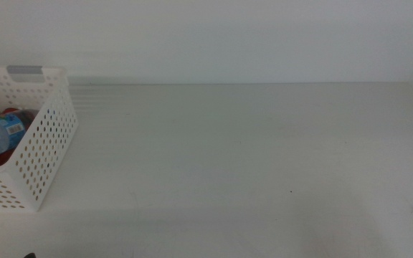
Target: Use arms to grab the bottles and put them into the dustbin to the left of the table.
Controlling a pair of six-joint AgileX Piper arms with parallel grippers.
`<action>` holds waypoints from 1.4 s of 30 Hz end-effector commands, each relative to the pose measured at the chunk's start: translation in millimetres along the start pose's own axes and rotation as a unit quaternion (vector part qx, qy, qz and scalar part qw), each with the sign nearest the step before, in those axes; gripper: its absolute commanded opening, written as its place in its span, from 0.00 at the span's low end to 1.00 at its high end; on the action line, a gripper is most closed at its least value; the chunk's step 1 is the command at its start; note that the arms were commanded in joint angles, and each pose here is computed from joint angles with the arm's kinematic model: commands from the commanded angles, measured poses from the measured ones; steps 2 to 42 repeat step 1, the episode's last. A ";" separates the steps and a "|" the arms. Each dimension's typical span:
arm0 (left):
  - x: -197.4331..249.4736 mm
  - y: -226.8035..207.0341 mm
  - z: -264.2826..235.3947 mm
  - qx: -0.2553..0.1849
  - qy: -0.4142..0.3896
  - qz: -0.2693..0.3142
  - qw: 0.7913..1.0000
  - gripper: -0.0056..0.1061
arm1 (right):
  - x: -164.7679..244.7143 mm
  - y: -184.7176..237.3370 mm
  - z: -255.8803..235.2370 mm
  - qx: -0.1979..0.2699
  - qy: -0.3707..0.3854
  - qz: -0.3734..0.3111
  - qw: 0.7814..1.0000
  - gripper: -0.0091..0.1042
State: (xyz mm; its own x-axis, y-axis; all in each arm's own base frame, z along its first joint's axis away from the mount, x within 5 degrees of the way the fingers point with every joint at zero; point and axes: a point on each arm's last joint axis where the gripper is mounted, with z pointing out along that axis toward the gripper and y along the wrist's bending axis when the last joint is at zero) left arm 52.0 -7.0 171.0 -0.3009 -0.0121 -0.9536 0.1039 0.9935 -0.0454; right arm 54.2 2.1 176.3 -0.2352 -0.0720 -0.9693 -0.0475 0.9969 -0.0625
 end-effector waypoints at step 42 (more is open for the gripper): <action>-4.6 -0.1 -0.1 0.002 -0.040 -0.012 0.999 0.84 | -9.9 -1.3 -3.1 0.009 -0.052 -0.009 0.999 0.68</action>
